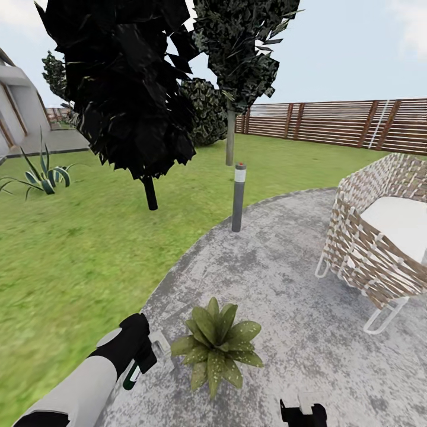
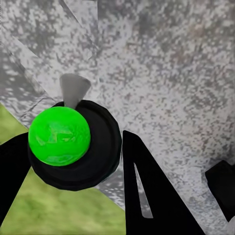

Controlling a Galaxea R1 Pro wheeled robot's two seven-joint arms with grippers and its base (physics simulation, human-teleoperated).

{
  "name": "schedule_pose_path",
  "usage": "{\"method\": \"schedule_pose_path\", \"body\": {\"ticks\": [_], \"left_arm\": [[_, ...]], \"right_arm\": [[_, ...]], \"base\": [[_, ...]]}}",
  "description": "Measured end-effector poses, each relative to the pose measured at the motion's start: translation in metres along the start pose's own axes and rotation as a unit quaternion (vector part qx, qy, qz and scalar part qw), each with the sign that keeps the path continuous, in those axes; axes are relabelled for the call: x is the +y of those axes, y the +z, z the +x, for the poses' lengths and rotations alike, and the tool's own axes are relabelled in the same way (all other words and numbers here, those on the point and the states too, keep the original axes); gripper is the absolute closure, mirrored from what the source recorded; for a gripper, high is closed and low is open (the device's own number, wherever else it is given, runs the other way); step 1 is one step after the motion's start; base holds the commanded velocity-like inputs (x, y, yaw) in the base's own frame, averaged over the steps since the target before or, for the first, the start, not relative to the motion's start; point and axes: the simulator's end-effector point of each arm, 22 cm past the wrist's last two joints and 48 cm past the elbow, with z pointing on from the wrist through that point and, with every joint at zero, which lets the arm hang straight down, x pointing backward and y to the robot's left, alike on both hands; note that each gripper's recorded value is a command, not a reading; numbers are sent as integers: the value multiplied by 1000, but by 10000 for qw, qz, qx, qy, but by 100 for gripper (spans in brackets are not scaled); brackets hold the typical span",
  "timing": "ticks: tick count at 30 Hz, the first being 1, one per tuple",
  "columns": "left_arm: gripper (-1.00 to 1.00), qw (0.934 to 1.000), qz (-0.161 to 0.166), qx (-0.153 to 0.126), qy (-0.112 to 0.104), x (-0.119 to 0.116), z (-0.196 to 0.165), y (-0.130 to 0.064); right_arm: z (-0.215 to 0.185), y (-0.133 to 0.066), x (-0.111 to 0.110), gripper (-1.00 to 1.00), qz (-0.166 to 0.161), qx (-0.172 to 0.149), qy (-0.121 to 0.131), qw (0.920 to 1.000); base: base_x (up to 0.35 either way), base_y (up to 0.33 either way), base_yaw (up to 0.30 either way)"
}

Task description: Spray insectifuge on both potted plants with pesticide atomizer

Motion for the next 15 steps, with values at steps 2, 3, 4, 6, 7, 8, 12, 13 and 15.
{"method": "schedule_pose_path", "body": {"ticks": [2, 3, 4, 6, 7, 8, 12, 13, 15], "left_arm": [[100, 10000, -5, -2, 0, 0, 0, 0], [100, 10000, -6, -2, 2, 0, 0, 0], [100, 10000, -7, -2, 3, 0, 0, 0], [100, 10000, -8, 3, 2, 0, 0, 0], [100, 10000, -9, 5, 1, 0, 0, 0], [100, 10000, -9, 5, 1, 0, 0, 0], [100, 10000, -4, 12, -3, 0, 0, 0], [100, 10000, -3, 13, -3, 0, 0, 1], [100, 10000, -4, 12, -5, 0, 0, 0]], "right_arm": [[0, 0, 0, -100, -1, 1, -1, 10000], [0, 0, 0, -100, 1, 1, -1, 10000], [0, 0, -1, -100, 3, 2, -2, 10000], [0, 0, -1, -100, 5, 5, -3, 10000], [1, 0, -1, -100, 5, 7, -3, 10000], [1, 0, -1, -100, 5, 7, -3, 10000], [1, 0, 0, -100, 2, 10, -2, 10000], [1, 0, 0, -100, -1, 10, -2, 10000], [0, 0, 0, -100, -7, 6, -5, 10000]], "base": [[0, 0, -157], [-15, 0, -233], [-50, 0, -247], [-137, 0, -266], [-187, 0, -271], [-205, 21, -272], [-250, 162, -275], [-269, 208, -224], [-170, 270, -25]]}}
